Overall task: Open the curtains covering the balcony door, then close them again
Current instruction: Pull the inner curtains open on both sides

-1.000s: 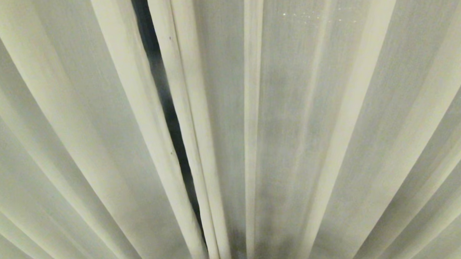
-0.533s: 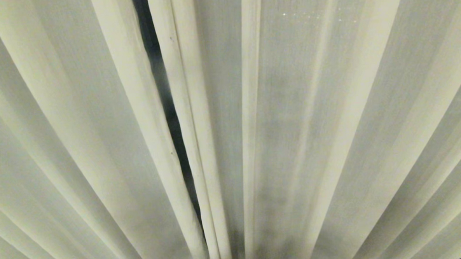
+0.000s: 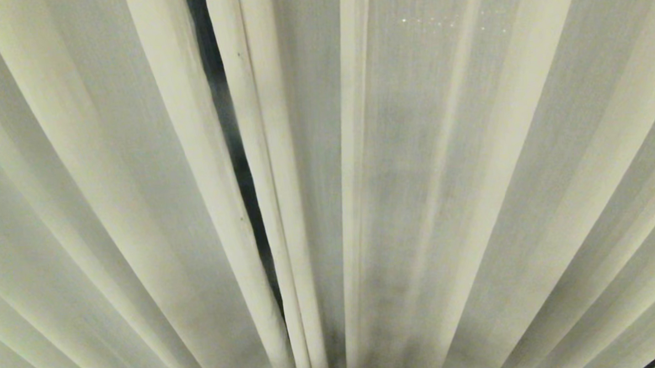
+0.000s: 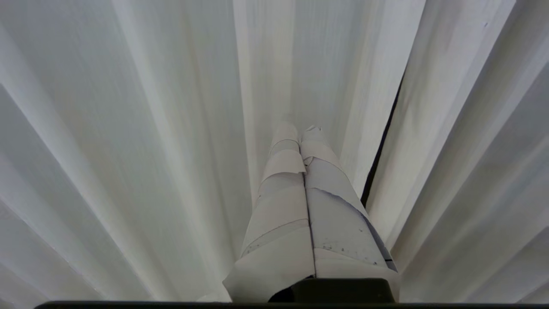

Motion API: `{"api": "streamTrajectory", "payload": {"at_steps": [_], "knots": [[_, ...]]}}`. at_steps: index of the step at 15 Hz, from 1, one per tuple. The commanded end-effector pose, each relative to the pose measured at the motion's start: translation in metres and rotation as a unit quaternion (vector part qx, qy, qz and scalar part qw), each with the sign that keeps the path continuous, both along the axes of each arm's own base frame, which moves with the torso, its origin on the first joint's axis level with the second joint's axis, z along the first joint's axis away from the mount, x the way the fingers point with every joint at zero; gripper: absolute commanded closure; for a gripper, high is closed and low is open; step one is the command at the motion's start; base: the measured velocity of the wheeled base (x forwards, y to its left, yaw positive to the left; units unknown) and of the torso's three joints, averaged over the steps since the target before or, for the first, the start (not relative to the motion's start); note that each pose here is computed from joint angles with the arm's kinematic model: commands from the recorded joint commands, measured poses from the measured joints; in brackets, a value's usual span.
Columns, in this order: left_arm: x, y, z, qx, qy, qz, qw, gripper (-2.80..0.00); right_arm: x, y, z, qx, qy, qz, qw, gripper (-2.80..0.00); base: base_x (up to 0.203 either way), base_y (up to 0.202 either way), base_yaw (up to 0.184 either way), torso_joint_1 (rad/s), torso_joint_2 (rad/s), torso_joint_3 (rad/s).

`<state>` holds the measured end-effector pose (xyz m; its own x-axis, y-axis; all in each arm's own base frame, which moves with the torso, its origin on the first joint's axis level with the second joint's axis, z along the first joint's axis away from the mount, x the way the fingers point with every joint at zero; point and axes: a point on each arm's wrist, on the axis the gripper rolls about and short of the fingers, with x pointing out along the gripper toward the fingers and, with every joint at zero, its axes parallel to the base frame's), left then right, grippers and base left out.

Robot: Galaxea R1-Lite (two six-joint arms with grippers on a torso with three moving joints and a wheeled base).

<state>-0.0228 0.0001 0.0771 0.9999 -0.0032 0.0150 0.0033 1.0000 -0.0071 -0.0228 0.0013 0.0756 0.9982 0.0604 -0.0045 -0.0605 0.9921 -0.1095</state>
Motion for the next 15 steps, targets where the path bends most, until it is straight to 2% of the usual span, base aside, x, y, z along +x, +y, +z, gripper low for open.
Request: {"api": "streamTrajectory", "payload": {"at_steps": [1,3,5,7,8,10,15], "knots": [[-0.001,0.000,0.010,0.001,-0.046,-0.007,0.9989,0.00,0.000,0.000,0.000,0.000,0.000,0.000,1.000,0.00,0.000,0.000,0.000,0.000,0.00,0.000],[-0.004,-0.001,0.026,0.011,-0.128,-0.021,0.9915,0.00,0.000,0.000,0.000,0.000,0.000,0.000,1.000,0.00,0.000,0.000,0.000,0.000,0.00,0.000],[-0.006,-0.001,0.032,0.035,-0.158,-0.020,0.9866,0.00,0.000,0.000,0.000,0.000,0.000,0.000,1.000,0.00,0.000,0.000,0.000,0.000,0.00,0.000],[-0.007,-0.001,0.035,0.043,-0.169,-0.020,0.9845,0.00,0.000,0.000,0.000,0.000,0.000,0.000,1.000,0.00,0.000,0.000,0.000,0.000,0.00,0.000],[-0.007,-0.001,0.036,0.056,-0.171,-0.017,0.9835,0.00,0.000,0.000,0.000,0.000,0.000,0.000,1.000,0.00,0.000,0.000,0.000,0.000,0.00,0.000],[-0.008,-0.001,0.037,0.059,-0.182,-0.009,0.9815,0.00,0.000,0.000,0.000,0.000,0.000,0.000,1.000,0.00,0.000,0.000,0.000,0.000,0.00,0.000],[-0.007,-0.003,0.035,0.062,-0.174,-0.046,0.9818,0.00,0.000,0.000,0.000,0.000,0.000,0.000,1.000,0.00,0.000,0.000,0.000,0.000,0.00,0.000]]}}
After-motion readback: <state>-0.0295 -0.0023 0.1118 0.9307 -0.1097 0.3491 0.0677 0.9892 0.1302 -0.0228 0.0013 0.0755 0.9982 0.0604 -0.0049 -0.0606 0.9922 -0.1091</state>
